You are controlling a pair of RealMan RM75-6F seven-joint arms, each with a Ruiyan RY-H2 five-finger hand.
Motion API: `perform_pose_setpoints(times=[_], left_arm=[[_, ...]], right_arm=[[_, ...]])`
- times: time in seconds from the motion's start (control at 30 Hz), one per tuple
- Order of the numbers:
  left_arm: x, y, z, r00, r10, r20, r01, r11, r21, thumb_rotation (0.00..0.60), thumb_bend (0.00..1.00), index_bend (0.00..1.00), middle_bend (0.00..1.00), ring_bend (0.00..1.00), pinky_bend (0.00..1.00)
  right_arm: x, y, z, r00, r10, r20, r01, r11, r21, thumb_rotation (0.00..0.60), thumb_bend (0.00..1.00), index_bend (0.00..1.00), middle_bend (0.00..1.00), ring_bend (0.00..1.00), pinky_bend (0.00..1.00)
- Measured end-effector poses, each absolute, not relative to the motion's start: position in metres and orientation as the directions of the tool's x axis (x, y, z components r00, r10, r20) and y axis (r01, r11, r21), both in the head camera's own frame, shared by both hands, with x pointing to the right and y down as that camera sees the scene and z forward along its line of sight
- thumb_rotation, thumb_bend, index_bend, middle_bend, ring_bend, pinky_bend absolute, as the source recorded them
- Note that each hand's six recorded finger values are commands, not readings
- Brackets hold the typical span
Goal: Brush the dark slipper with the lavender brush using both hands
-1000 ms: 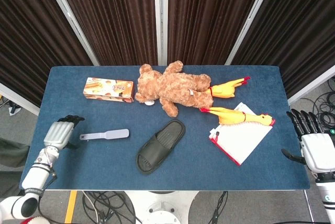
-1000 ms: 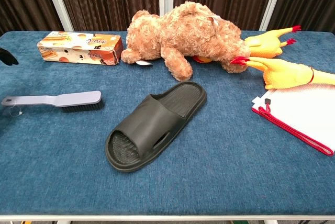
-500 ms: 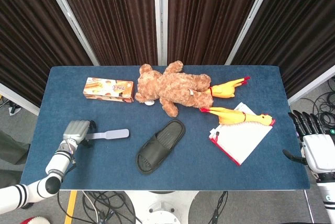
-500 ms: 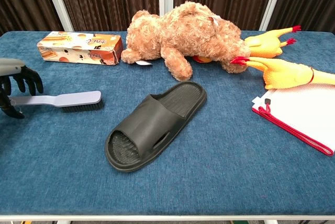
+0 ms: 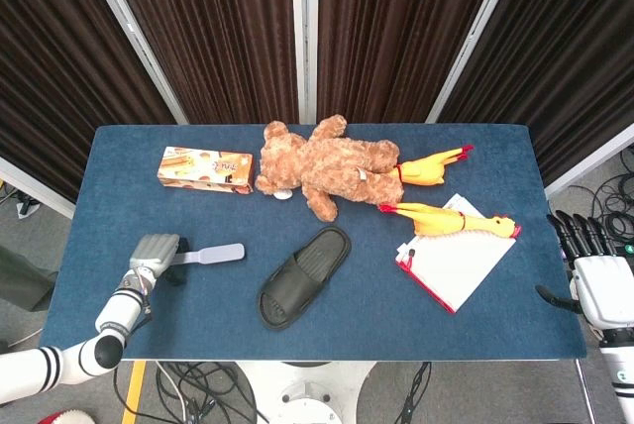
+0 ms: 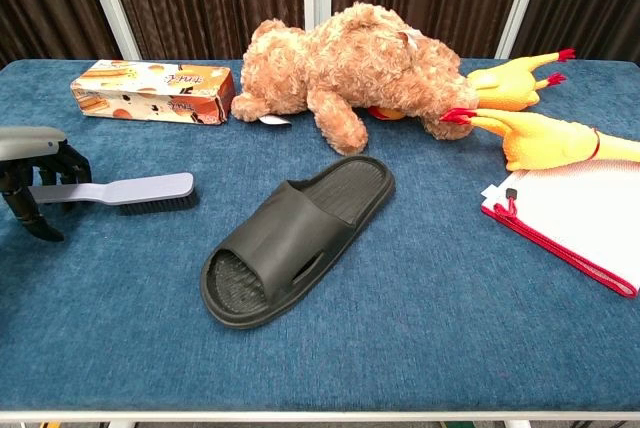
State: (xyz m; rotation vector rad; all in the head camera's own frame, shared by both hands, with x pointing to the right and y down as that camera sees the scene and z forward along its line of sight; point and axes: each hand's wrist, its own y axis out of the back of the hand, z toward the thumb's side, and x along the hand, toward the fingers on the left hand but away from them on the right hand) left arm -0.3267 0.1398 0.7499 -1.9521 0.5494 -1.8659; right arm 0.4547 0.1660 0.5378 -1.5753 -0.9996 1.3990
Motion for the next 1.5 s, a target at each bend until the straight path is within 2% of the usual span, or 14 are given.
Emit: perform_pose_setpoints(times=[0.2, 0.4, 0.57, 0.73, 0.87, 0.97, 1.1, 1.17, 1.33, 1.5], left_arm=[[-0.320, 0.140, 0.753, 0.050, -0.517, 0.855, -0.026, -0.856, -0.516, 0.600, 0.12, 0.57, 0.67, 0.57, 0.63], [-0.314, 0.142, 0.754, 0.062, -0.513, 0.856, -0.024, -0.858, -0.512, 0.600, 0.13, 0.68, 0.75, 0.65, 0.68], [-0.311, 0.146, 0.756, 0.067, -0.506, 0.860, -0.017, -0.862, -0.506, 0.600, 0.13, 0.70, 0.77, 0.66, 0.71], [-0.307, 0.149, 0.757, 0.076, -0.509, 0.858, -0.008, -0.860, -0.510, 0.600, 0.13, 0.76, 0.82, 0.71, 0.83], [-0.304, 0.147, 0.756, 0.078, -0.544, 0.836, -0.012, -0.839, -0.545, 0.600, 0.15, 0.92, 0.94, 0.82, 0.99], [-0.301, 0.143, 0.754, 0.084, -0.584, 0.808, -0.038, -0.812, -0.583, 0.600, 0.18, 1.00, 1.00, 0.91, 1.00], [-0.300, 0.139, 0.750, 0.096, -0.626, 0.774, -0.104, -0.780, -0.618, 0.600, 0.25, 1.00, 1.00, 0.96, 1.00], [-0.299, 0.138, 0.747, 0.110, -0.644, 0.757, -0.149, -0.764, -0.628, 0.600, 0.32, 1.00, 1.00, 0.98, 1.00], [-0.294, 0.132, 0.733, 0.174, -0.695, 0.697, -0.224, -0.717, -0.660, 0.600, 0.45, 1.00, 1.00, 1.00, 1.00], [-0.287, 0.129, 0.709, 0.272, -0.771, 0.575, -0.278, -0.635, -0.720, 0.600, 0.49, 1.00, 1.00, 1.00, 1.00]], right_arm=[[0.455, 0.167, 0.538, 0.078, 0.922, -0.379, 0.055, -0.384, -0.922, 0.600, 0.03, 0.01, 0.04, 0.00, 0.00], [0.455, 0.168, 0.538, 0.074, 0.922, -0.379, 0.054, -0.383, -0.922, 0.600, 0.03, 0.01, 0.04, 0.00, 0.00], [0.456, 0.170, 0.537, 0.070, 0.922, -0.381, 0.056, -0.385, -0.921, 0.600, 0.03, 0.01, 0.04, 0.00, 0.00], [0.458, 0.171, 0.536, 0.062, 0.923, -0.380, 0.056, -0.383, -0.922, 0.600, 0.03, 0.01, 0.04, 0.00, 0.00], [0.461, 0.173, 0.533, 0.052, 0.925, -0.375, 0.059, -0.378, -0.924, 0.600, 0.03, 0.01, 0.04, 0.00, 0.00], [0.461, 0.173, 0.533, 0.050, 0.925, -0.376, 0.062, -0.379, -0.923, 0.600, 0.03, 0.01, 0.04, 0.00, 0.00], [0.459, 0.174, 0.536, 0.063, 0.919, -0.390, 0.063, -0.393, -0.917, 0.600, 0.03, 0.01, 0.04, 0.00, 0.00], [0.455, 0.172, 0.540, 0.081, 0.910, -0.406, 0.060, -0.411, -0.910, 0.600, 0.03, 0.01, 0.04, 0.00, 0.00], [0.430, 0.162, 0.552, 0.172, 0.876, -0.451, 0.033, -0.463, -0.886, 0.600, 0.03, 0.01, 0.05, 0.00, 0.00], [0.390, 0.144, 0.567, 0.295, 0.818, -0.494, -0.004, -0.516, -0.857, 0.600, 0.03, 0.01, 0.07, 0.00, 0.00]])
